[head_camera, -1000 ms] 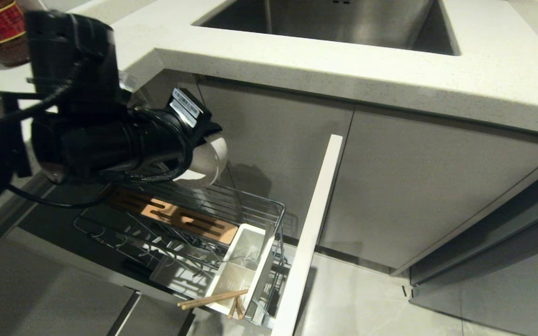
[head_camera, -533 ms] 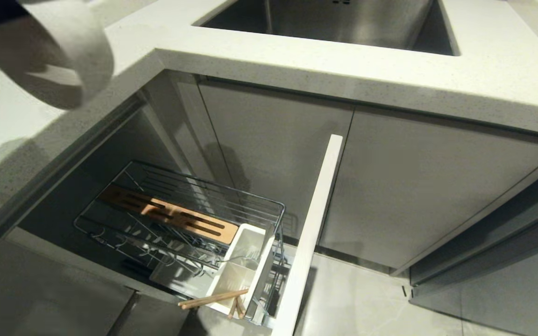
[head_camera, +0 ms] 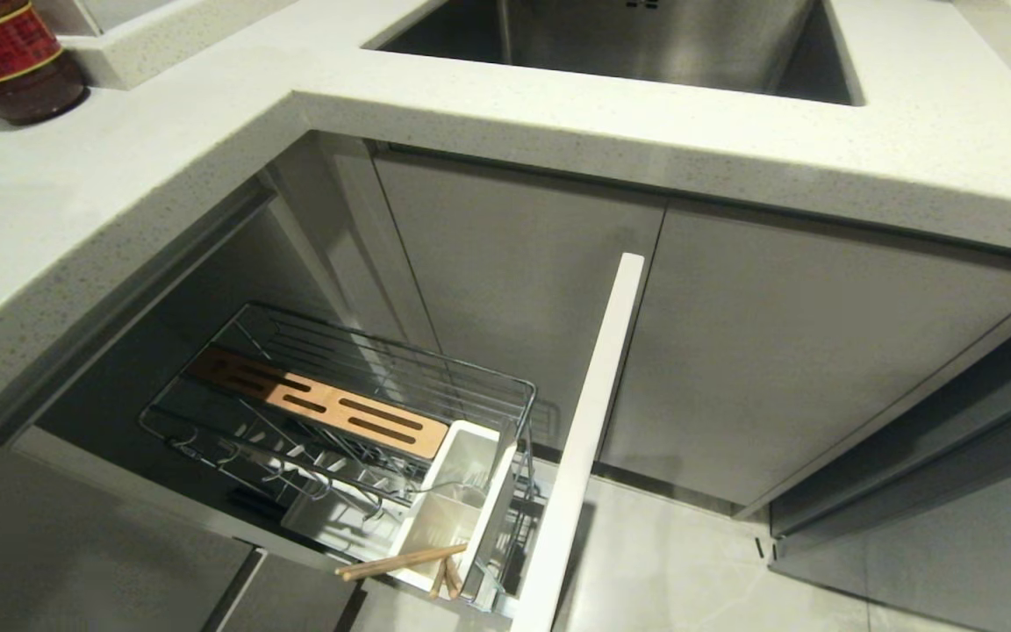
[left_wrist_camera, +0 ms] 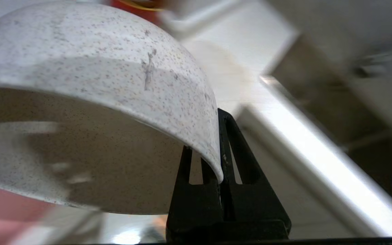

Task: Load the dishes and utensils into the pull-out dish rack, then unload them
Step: Take the bowl out of the cupboard

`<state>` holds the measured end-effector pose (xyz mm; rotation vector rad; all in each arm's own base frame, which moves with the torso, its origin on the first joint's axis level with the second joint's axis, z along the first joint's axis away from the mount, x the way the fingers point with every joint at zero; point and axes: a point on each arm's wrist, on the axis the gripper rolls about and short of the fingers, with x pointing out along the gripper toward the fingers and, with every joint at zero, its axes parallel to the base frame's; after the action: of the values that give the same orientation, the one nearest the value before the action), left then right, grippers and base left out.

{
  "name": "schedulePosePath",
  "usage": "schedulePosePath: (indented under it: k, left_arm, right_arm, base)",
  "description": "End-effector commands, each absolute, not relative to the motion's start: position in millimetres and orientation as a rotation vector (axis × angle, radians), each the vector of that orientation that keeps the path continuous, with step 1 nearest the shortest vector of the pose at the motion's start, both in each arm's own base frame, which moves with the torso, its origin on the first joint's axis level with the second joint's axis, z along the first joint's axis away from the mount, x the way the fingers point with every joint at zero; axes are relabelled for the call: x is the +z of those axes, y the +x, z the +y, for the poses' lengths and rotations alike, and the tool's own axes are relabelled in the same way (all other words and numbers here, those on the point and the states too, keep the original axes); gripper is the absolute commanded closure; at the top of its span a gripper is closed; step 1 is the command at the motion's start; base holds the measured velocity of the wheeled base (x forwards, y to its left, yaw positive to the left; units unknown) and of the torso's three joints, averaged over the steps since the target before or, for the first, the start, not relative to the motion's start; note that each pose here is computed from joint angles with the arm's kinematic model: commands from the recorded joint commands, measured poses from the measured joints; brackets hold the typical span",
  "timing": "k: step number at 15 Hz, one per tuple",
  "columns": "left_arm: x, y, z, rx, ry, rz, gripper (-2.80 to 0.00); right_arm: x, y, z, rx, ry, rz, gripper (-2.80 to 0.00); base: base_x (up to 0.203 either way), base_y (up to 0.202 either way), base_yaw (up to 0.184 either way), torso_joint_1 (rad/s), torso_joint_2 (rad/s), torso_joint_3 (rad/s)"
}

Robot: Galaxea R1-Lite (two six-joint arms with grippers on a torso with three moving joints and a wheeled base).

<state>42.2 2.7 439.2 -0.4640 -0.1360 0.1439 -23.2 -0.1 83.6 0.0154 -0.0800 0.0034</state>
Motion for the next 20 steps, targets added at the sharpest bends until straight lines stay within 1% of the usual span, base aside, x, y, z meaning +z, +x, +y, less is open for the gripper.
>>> schedulePosePath:
  k: [1,3,6,8,13,19,20]
  left_arm:
    - [430,42,11,0.378,-0.374,0.014,0.0]
    - [421,58,21,0.527,-0.322,0.178,0.0]
    - [409,94,40,0.659,-0.285,0.339,0.0]
    - [399,106,48,0.701,-0.263,0.47,0.0]
    - [391,125,60,0.728,-0.252,0.544,0.0]
    - [388,132,65,0.737,-0.247,0.568,0.0]
    - [388,133,65,0.737,-0.248,0.571,-2.8]
  right_arm:
    - [76,-21,0,0.004,0.017,-0.054,0.0]
    - [76,-21,0,0.003,0.015,-0.054,0.0]
    - [76,-21,0,0.003,0.015,-0.054,0.0]
    - [76,-21,0,0.003,0.015,-0.054,0.0]
    - [76,-21,0,0.003,0.016,-0.054,0.0]
    - [76,-21,0,0.003,0.016,-0.054,0.0]
    - [76,-21,0,0.003,0.016,-0.053,0.0]
  base:
    - [0.0,0.0,0.0,0.0,0.0,0.0]
    - [0.0,0.0,0.0,0.0,0.0,0.0]
    - [0.0,0.0,0.0,0.0,0.0,0.0]
    - [0.0,0.0,0.0,0.0,0.0,0.0]
    - [0.0,0.0,0.0,0.0,0.0,0.0]
    - [0.0,0.0,0.0,0.0,0.0,0.0]
    - [0.0,0.0,0.0,0.0,0.0,0.0]
